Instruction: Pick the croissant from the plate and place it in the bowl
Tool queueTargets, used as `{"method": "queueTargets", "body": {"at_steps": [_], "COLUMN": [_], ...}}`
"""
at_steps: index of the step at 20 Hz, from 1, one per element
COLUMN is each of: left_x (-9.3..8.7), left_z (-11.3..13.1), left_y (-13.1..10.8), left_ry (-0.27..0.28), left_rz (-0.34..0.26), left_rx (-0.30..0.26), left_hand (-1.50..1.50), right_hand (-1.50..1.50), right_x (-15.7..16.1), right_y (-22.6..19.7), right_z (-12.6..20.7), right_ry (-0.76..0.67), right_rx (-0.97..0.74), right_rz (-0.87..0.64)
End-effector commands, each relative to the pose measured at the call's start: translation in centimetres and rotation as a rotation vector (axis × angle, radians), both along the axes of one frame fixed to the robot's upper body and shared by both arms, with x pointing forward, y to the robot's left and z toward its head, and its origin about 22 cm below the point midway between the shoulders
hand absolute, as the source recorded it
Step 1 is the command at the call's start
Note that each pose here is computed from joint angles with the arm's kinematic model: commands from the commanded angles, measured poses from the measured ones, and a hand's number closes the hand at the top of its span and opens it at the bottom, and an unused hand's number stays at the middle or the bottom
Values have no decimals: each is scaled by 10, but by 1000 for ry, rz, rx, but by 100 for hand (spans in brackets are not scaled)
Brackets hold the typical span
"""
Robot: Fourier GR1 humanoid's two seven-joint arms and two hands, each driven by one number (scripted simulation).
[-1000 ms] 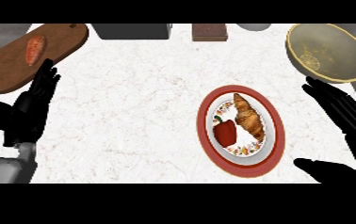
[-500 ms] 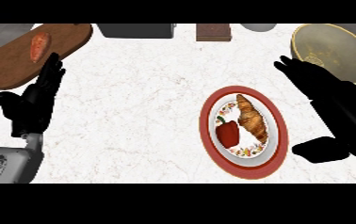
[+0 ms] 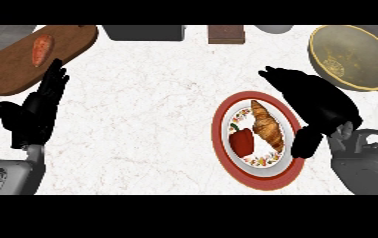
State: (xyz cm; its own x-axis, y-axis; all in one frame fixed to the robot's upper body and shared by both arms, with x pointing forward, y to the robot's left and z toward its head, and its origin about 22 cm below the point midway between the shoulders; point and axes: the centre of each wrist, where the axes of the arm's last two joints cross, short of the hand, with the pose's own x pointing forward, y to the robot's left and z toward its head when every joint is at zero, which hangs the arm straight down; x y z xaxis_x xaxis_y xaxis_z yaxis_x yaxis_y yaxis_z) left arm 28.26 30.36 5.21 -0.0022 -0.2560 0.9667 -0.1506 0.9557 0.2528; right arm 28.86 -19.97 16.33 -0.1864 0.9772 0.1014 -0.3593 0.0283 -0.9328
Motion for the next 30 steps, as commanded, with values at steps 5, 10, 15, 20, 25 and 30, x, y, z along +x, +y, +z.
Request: {"method": "queueTargets", "body": {"at_steps": [5, 10, 15, 20, 25, 30], "left_x": [4, -5, -10, -16, -15, -25], "left_z": [18, 8, 14, -21, 2, 12], "left_y": [-7, 2, 3, 4, 23, 5], "left_ry": [7, 2, 5, 6, 17, 16], "left_rz": [16, 4, 13, 22, 16, 1], "left_rx": [-19, 3, 4, 14, 6, -12], "left_hand": [0, 0, 0, 0, 0, 0], "right_hand": [-150, -150, -150, -150, -150, -150], "right_x": [25, 35, 23, 11, 12, 12], "right_y": [11, 5, 32, 16, 26, 20], "right_z": [-28, -60, -75, -84, -108, -137], "right_ry": [197, 157, -2, 30, 92, 113], "right_rx": [-151, -232, -253, -219, -256, -246], "right_rz": [-24, -24, 32, -3, -4, -18]}}
